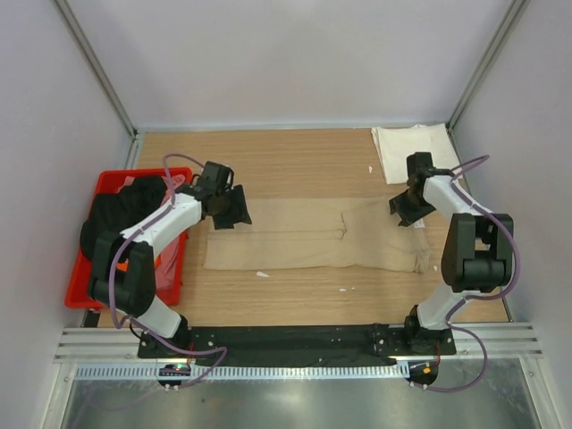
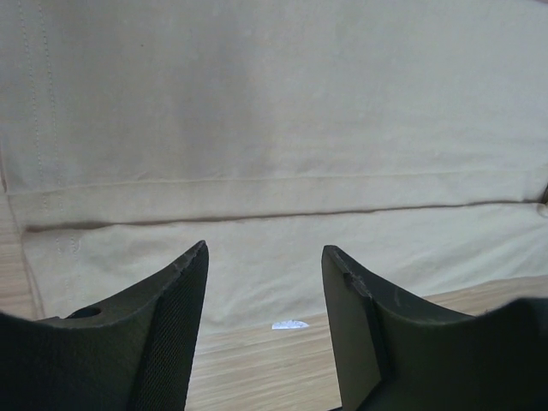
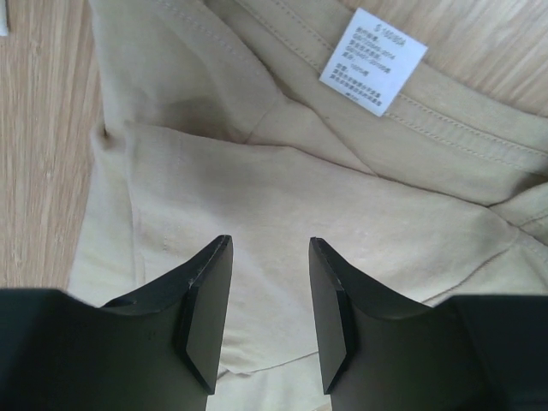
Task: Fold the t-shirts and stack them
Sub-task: Fold the tshirt
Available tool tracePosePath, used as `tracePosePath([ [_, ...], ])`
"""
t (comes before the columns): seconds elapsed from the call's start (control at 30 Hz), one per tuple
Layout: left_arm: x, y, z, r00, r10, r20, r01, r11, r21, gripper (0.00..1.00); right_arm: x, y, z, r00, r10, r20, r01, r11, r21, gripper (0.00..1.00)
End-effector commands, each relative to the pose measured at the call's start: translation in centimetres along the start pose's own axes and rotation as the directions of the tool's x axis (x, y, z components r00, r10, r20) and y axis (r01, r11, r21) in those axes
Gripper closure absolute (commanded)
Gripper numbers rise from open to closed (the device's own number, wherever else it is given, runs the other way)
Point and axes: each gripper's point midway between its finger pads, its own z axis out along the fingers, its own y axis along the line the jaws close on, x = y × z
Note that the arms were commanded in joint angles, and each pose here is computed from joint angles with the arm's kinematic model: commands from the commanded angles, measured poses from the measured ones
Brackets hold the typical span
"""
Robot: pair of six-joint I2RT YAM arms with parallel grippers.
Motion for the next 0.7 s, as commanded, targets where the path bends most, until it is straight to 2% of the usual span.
tracePosePath([
  [0.0,0.6,-0.3,0.1,1.0,0.011,0.015,-0.011,1.0,0.024,0.43,-0.5,1.5,0.8,0.999,0.001,0.038,0.0,0.999,-0.035,0.53],
  [0.13,2.2,1.0,1.2,1.0,-0.003,-0.006,0.003,1.0,-0.012,0.47,-0.2,1.2,2.0,0.999,-0.022,0.039,0.022,1.0,-0.015,0.53],
  [0.27,3.6,3.6,1.8,0.999,-0.032,-0.019,0.029,0.992,-0.123,0.51,0.0,0.9,2.9,0.996,-0.079,0.048,0.079,0.997,0.001,0.54],
  [0.5,5.2,9.0,1.6,0.997,-0.079,-0.009,0.069,0.919,-0.389,0.5,0.8,0.6,4.1,0.981,-0.19,0.048,0.191,0.981,-0.019,0.55],
  [0.67,6.7,11.5,0.4,0.993,-0.114,0.003,0.101,0.862,-0.497,0.47,2.7,2.1,4.8,0.952,-0.304,0.035,0.305,0.95,-0.059,0.55],
])
